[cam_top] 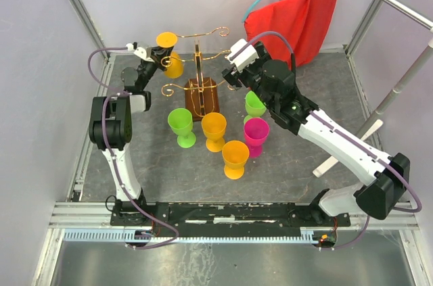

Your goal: Place the wine glass upside down on the wine glass rack

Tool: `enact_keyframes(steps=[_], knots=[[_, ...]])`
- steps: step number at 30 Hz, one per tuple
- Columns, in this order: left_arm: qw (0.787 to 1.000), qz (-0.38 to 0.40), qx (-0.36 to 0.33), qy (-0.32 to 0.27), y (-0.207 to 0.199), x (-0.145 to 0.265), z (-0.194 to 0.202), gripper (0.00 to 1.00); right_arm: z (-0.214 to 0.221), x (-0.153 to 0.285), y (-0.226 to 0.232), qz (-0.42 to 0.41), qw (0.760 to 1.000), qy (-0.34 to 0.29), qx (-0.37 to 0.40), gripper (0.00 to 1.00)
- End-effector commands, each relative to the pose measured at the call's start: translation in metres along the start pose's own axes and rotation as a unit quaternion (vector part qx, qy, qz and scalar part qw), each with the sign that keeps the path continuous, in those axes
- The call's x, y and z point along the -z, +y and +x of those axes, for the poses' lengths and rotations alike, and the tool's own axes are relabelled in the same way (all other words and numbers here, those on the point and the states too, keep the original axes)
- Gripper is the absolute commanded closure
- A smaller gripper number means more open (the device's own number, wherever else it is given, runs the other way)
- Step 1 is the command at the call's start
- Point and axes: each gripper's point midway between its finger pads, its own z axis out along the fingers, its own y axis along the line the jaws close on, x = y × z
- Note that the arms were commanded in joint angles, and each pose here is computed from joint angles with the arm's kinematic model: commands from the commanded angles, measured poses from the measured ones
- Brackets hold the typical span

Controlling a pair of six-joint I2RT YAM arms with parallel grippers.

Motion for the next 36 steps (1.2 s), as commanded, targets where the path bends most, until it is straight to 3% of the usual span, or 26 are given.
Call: enact_keyframes(steps=[1, 17, 29, 36], knots=[[0.998, 0.02, -0.025, -0.047, -0.001, -0.017, -0.021, 0.97, -0.022, -0.002, -0.019, 0.032, 0.999, -0.025, 0.0, 0.11], [0.998, 0.028, -0.009, -0.048, -0.002, -0.034, -0.004, 0.97, -0.015, -0.005, -0.023, 0.043, 0.999, -0.011, 0.007, 0.11], [0.999, 0.032, -0.026, -0.025, -0.014, -0.024, -0.012, 0.97, -0.01, -0.007, -0.019, 0.037, 0.999, -0.007, 0.003, 0.11], [0.999, 0.031, -0.044, -0.003, -0.021, -0.011, -0.018, 0.97, -0.028, -0.012, -0.008, 0.002, 0.999, -0.033, -0.027, 0.1]])
